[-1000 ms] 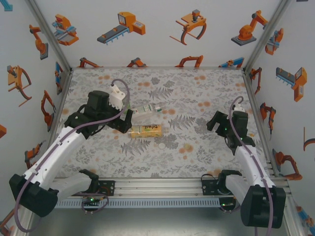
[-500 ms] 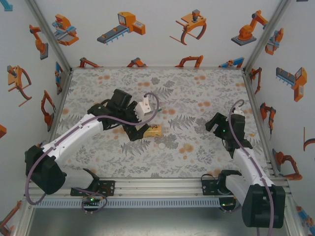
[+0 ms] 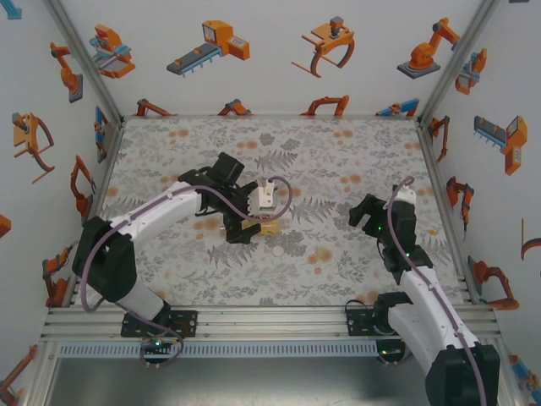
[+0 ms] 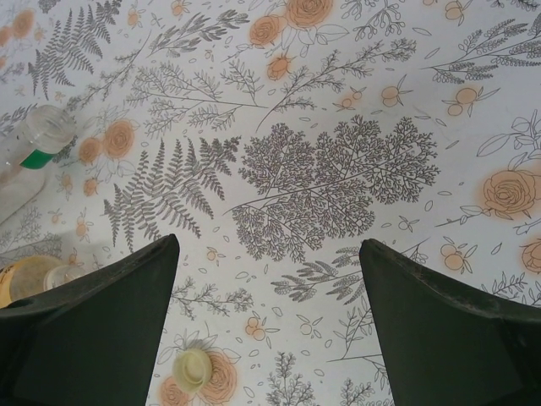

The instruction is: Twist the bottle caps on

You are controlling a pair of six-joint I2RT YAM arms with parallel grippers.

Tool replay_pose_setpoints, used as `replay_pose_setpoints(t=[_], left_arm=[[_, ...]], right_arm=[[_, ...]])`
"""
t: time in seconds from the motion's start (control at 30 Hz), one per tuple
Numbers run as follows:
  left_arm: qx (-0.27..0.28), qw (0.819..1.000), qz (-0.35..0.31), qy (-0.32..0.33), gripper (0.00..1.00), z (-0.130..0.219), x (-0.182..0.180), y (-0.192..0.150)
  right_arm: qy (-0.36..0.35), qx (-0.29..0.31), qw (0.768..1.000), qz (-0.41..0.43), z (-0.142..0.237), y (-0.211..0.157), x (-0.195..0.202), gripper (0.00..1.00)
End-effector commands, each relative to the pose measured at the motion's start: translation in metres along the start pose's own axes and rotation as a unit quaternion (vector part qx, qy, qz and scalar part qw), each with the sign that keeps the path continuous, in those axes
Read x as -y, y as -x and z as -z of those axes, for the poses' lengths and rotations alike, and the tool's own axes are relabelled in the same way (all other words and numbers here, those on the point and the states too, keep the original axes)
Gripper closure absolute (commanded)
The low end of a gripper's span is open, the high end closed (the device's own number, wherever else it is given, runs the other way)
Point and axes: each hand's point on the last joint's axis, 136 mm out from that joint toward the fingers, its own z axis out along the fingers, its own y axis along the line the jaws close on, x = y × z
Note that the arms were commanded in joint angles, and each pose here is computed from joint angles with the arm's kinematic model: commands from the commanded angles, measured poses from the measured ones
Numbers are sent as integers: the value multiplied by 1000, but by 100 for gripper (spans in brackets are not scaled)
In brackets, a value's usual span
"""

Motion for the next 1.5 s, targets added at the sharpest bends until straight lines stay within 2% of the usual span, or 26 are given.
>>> replay_pose_setpoints(t=[0.0, 0.17, 0.4, 0.97, 1.27, 1.47], left_arm=[[-16, 999, -36, -14, 2, -10, -3, -3], [-61, 997, -37, 1, 4, -36, -21, -25], [-69, 997, -34, 11, 6, -58, -36, -26], [-113, 993, -39, -11, 14, -86, -33, -49], [-118, 992, -40, -14, 27, -91, -32, -51], [-112, 993, -41, -15, 41, -89, -34, -46]], right_arm=[[-17, 2, 1000, 14, 1, -2, 5, 21], [-18, 1, 1000, 12, 0, -1, 4, 21], [-17, -2, 1000, 13, -1, -1, 3, 21], [-19, 0, 1000, 12, -1, -1, 4, 21], [-19, -1, 1000, 12, -1, -1, 4, 21], [-18, 0, 1000, 12, 0, -1, 4, 21]])
